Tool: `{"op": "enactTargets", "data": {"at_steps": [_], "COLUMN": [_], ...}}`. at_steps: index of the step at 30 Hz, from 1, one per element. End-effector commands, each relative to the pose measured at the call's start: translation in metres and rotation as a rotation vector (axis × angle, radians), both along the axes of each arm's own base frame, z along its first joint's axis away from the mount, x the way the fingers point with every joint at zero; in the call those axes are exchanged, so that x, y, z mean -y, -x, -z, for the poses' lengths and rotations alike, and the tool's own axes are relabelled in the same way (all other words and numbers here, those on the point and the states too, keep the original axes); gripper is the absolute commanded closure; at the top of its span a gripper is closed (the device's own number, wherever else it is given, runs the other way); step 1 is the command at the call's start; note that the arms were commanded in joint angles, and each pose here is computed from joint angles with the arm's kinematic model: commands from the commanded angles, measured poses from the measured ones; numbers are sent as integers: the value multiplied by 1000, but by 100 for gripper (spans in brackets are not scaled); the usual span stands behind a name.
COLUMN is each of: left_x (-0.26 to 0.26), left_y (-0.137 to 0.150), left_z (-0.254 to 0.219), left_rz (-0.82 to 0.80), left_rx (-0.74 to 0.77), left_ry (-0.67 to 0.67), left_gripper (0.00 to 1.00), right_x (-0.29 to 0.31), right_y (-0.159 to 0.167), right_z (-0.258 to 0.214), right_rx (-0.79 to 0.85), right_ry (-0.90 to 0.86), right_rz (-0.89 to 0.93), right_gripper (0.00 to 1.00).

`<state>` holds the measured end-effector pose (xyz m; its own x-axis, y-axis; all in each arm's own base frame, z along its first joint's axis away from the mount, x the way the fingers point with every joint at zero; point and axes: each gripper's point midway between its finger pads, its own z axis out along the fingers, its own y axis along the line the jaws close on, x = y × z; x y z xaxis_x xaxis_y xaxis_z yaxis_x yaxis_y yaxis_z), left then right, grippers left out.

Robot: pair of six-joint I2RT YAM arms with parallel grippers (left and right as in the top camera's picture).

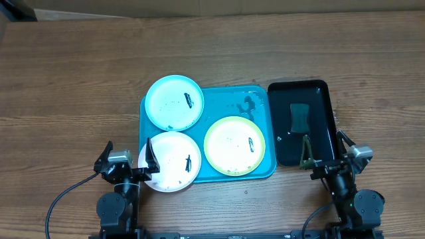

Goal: Clean dirty plates on tray and stack at the side

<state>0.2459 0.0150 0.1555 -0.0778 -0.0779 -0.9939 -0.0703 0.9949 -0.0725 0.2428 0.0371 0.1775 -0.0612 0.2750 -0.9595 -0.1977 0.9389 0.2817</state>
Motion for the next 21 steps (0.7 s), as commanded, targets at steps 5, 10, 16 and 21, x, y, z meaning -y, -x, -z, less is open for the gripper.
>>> {"op": "enactTargets", "data": {"at_steps": [5, 10, 16, 21], "left_x": [2, 11, 25, 38], "left_y": [0, 3, 18, 17], "left_z": [-1, -23, -83, -125], "left_rz": [14, 57, 129, 192], "left_rx": [9, 52, 36, -138], "left_ry": [-14, 92, 166, 190], "left_gripper": [0, 0, 0, 0], "right_x": [2, 3, 8, 6], "right_y": [2, 8, 6, -20], "right_z": [-13, -43, -76, -107], "right_rx": [25, 49, -62, -251], "right_ry": [-45, -49, -40, 0], "right_rz": [9, 12, 47, 36], "right_gripper": [0, 0, 0, 0]}}
